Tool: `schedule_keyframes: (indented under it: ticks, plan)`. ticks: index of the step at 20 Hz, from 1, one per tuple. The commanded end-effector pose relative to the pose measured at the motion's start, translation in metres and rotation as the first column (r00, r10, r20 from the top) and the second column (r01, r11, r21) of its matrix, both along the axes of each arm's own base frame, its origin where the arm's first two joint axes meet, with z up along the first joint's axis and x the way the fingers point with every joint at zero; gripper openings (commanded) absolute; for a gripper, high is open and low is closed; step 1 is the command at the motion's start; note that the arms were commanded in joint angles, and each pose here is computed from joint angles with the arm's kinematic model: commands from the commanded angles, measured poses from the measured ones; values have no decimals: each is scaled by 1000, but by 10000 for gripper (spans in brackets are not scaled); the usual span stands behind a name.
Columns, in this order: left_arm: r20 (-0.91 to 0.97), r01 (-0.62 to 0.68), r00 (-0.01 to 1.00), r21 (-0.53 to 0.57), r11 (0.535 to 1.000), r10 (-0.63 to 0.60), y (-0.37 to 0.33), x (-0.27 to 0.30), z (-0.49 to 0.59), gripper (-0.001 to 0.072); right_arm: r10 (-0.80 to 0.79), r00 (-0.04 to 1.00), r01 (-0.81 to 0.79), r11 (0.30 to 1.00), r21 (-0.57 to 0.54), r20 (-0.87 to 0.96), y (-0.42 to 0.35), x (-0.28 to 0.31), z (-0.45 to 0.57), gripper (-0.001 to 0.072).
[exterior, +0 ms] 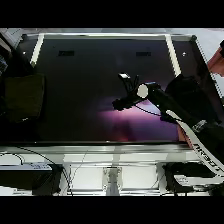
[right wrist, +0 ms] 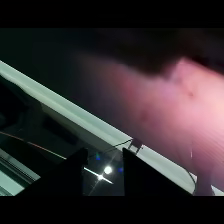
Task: Fold the clothes and pants, and hang the long-sleeved shirts on hangers.
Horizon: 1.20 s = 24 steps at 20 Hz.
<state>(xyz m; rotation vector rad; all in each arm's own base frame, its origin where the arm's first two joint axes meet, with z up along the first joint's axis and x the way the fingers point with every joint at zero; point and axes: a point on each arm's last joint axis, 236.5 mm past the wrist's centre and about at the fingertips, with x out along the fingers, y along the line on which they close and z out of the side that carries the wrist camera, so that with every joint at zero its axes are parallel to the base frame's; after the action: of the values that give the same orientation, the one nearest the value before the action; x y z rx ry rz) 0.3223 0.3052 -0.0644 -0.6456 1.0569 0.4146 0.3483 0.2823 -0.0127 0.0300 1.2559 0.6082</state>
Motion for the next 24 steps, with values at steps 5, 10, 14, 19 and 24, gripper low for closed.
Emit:
schedule_keyframes:
  ticks: [5,10,14,19,24]
  plan:
    - [20,35,999,-116,993,-32,-12,2,-28,612,-9,1000,9,1000,3,-7,1,-1,0,268]
    - [45,35,999,-101,994,-30,-8,8,-30,566,-12,1000,12,1000,16,-14,3,-2,1,268]
    - [42,34,999,-105,994,-30,-9,8,-31,490,-14,1000,15,1000,23,-18,4,-2,2,268]
    - [119,34,993,-184,982,-12,-25,22,-11,48,-17,1000,17,999,28,-10,5,0,3,268]
    - [385,224,914,-222,949,-126,-61,68,133,46,8,992,-8,1000,5,122,2,26,45,269]
